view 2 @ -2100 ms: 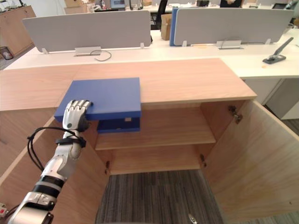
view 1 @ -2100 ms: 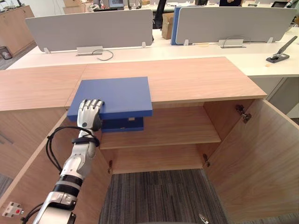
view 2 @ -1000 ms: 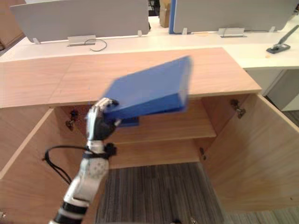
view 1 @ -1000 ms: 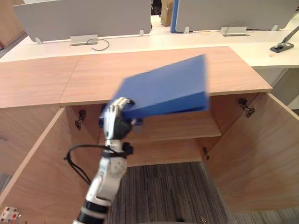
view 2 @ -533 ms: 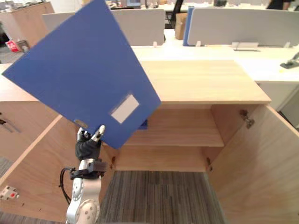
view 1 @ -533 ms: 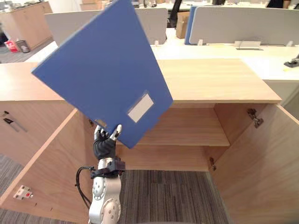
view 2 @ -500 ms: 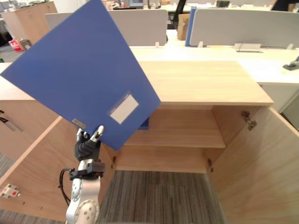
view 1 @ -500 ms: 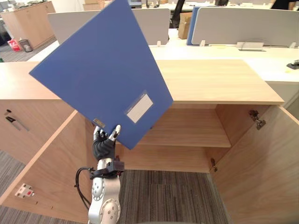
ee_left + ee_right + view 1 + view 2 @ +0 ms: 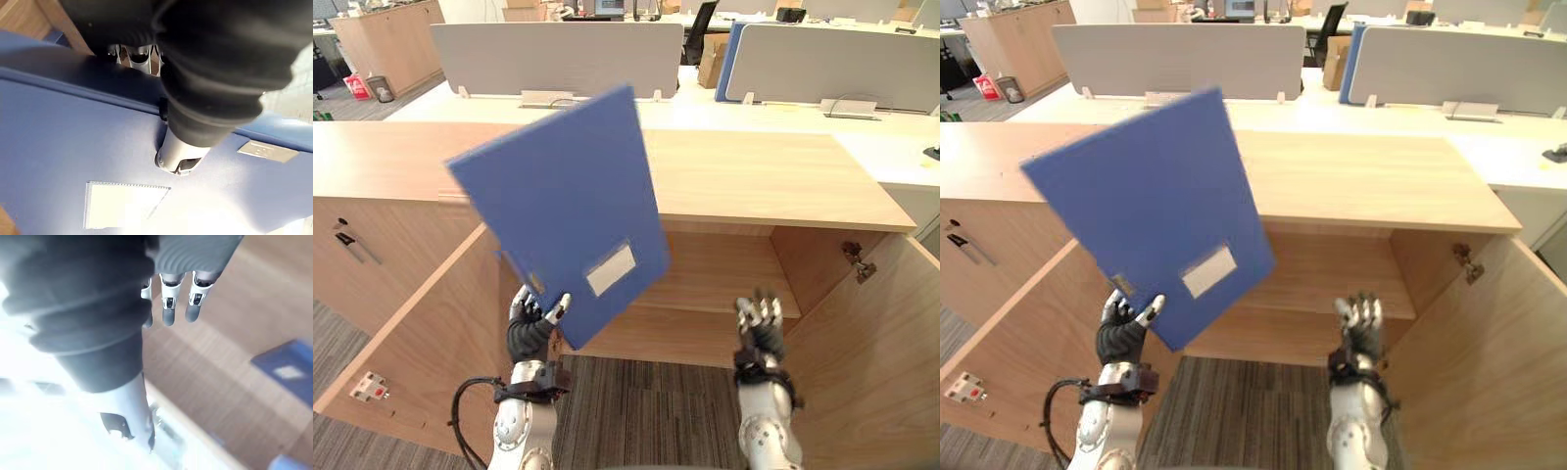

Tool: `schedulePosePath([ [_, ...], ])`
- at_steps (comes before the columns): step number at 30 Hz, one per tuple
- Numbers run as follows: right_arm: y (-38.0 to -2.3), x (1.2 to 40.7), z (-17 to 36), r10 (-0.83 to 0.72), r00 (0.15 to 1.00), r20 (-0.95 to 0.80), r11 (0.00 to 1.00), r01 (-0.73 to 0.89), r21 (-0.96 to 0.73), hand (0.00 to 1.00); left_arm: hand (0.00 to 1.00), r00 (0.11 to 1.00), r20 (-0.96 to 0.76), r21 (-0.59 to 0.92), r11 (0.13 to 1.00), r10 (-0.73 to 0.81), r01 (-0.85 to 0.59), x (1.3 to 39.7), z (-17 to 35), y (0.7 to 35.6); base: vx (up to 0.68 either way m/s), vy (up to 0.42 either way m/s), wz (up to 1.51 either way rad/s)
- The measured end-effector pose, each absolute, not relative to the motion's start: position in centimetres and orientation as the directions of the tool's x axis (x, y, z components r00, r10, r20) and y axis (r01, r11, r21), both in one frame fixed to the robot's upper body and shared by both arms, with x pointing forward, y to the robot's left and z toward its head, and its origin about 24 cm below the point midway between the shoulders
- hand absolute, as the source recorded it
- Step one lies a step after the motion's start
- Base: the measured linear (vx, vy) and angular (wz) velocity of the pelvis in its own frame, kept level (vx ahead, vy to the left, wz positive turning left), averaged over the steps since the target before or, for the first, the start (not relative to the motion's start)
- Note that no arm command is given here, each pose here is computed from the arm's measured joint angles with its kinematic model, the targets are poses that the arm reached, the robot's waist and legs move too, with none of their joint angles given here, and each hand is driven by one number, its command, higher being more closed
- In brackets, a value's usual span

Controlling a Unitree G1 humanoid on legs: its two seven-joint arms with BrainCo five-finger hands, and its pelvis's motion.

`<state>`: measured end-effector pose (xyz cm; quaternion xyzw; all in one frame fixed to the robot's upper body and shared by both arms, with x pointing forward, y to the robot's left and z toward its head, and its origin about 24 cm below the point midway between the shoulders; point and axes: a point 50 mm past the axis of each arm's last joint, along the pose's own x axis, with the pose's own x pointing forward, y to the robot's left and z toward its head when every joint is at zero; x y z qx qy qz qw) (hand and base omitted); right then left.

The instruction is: Walk over to the cabinet, pick up the folder, carry it to the office cabinet, place the folder inside the office cabinet, then close the office cabinet door

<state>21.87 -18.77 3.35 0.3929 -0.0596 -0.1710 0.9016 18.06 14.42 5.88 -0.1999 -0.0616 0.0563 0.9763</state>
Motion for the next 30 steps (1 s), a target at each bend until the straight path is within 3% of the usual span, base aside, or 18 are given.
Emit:
schedulePosePath([
  [7,-19.1,24.6,11.0,-0.305,0.887,0.347,0.703,-0.036,0.711,0.00,1.00,0.984,0.144,-0.204,0.976,0.101,-0.070,18.4,6.3,15.3,0.00,0.000,0.00],
  [13,-18.2,26.2,13.8,-0.150,0.867,0.476,0.763,-0.204,0.613,0.00,1.00,0.981,0.179,-0.143,0.988,0.077,-0.051,18.8,6.9,15.8,-0.01,0.006,0.01],
  [22,-15.7,28.9,11.3,0.090,0.943,0.321,0.793,-0.263,0.550,0.00,1.00,0.981,0.192,-0.140,0.990,-0.005,0.032,19.0,7.0,14.9,-0.01,0.010,0.00],
  [30,-14.3,31.5,10.8,0.200,0.952,0.233,0.816,-0.293,0.498,0.00,1.00,0.953,0.296,-0.197,0.972,-0.065,0.127,18.6,9.6,14.0,0.00,0.000,0.00],
])
